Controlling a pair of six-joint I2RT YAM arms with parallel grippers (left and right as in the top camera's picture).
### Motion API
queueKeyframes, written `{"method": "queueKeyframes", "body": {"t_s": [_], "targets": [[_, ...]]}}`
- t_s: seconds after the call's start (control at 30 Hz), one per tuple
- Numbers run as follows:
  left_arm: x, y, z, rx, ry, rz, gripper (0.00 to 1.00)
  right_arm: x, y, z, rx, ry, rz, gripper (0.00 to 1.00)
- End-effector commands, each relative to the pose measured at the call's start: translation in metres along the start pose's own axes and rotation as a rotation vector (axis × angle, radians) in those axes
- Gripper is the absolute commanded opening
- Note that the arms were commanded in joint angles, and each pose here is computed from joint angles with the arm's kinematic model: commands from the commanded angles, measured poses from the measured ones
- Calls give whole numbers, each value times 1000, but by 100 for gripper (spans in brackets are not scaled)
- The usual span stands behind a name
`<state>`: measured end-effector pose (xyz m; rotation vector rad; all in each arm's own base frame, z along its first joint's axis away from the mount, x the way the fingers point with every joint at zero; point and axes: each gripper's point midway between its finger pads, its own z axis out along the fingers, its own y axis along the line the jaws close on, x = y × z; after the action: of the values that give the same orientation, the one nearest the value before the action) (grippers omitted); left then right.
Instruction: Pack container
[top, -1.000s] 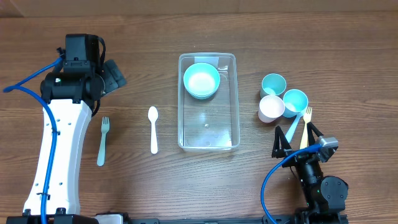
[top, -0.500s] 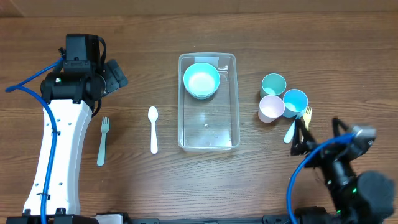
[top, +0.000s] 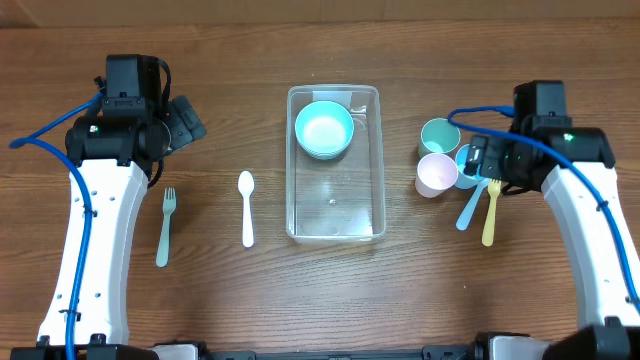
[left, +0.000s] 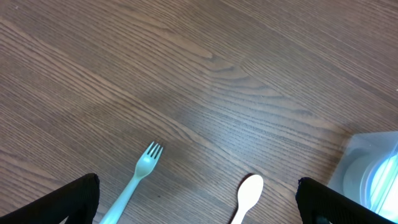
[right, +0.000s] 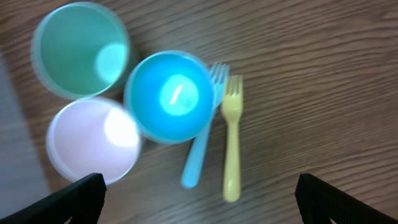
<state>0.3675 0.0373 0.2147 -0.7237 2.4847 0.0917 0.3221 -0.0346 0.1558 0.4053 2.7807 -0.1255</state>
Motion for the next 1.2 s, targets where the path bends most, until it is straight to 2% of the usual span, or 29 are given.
{"method": "queueKeyframes", "body": {"t_s": [0.0,0.17,0.2,0.27,0.33,0.6,0.87,1.0,1.17], "targets": [[-2,-1,0,4,-1,-19,100,-20,-8,7,-21,-26,54,100],[-2,-1,0,4,-1,-20,100,-38,0,22,-70,-76,60,99],[-2,-1,0,4,-1,-19,100,-38,1,28,-73,-72,60,94],[-2,-1,0,4,-1,-20,100,-34,3,42,-72,-47,58,77],[-2,-1,0,4,-1,-19,100,-32,3,48,-68,-31,49,70],[-2,-1,0,4,-1,-19,100,-18,9,76,-88,60,29,68],[-2,-1,0,4,-1,-20,100,-6,0,100,-174,85,107,68],[-2,-1,0,4,-1,-19,100,-2,0,105,-174,87,107,57],[-2,-1,0,4,-1,-20,100,3,2,110,-189,87,108,37]]}}
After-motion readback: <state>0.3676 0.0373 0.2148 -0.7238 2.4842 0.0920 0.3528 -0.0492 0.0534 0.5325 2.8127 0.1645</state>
